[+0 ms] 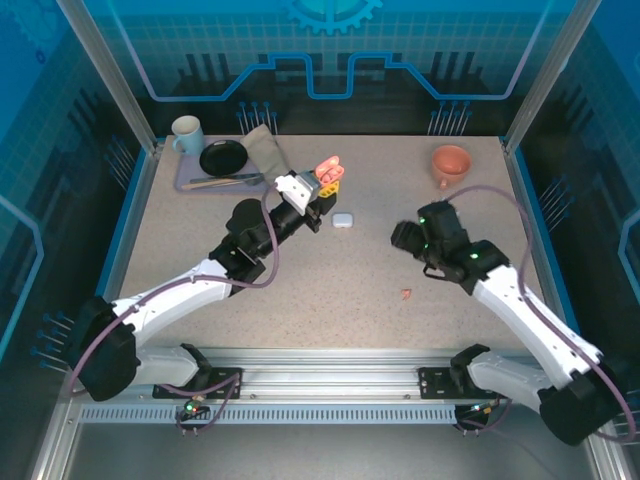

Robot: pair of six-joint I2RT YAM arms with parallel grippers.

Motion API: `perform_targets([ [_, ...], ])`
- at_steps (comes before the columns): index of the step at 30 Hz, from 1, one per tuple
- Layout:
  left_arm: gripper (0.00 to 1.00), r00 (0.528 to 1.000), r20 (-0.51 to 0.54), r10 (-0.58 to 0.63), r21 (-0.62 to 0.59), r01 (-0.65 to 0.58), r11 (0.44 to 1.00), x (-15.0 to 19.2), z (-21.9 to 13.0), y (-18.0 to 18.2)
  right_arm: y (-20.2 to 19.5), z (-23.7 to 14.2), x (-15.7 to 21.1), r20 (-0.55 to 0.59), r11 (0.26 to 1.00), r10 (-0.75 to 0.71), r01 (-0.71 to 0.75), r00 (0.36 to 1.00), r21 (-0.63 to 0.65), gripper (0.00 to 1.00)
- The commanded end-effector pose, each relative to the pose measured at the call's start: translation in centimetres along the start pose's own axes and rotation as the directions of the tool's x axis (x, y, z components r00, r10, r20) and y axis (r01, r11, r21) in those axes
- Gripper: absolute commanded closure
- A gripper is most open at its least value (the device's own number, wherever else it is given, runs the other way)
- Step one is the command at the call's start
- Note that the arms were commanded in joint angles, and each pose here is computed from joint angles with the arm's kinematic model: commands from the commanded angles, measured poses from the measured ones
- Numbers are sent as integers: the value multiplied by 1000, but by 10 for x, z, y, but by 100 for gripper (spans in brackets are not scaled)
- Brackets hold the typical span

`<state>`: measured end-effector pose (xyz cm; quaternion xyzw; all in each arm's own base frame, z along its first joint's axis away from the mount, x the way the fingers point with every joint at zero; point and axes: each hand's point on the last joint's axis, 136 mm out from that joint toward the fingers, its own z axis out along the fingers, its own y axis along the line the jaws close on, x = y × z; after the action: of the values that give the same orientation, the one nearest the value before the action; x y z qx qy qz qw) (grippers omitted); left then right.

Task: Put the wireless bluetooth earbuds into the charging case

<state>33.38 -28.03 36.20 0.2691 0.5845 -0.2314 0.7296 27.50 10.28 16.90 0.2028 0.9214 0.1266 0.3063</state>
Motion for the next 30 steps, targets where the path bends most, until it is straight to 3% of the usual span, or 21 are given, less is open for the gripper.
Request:
perform_targets([
  [1, 100, 1000, 13, -21, 14, 21, 1000, -4, -9, -1, -59, 13, 46, -140, 969, 57, -21, 989, 246, 30],
  [7, 100, 999, 10, -34, 15, 34, 999, -4, -12, -1, -81, 39, 74, -257, 913, 61, 50, 965, 404, 32],
  [30, 100, 999, 2, -36, 18, 36, 999, 7, -9, -3, -65, 92, 107, -382, 895, -2, 171, 924, 411, 46],
])
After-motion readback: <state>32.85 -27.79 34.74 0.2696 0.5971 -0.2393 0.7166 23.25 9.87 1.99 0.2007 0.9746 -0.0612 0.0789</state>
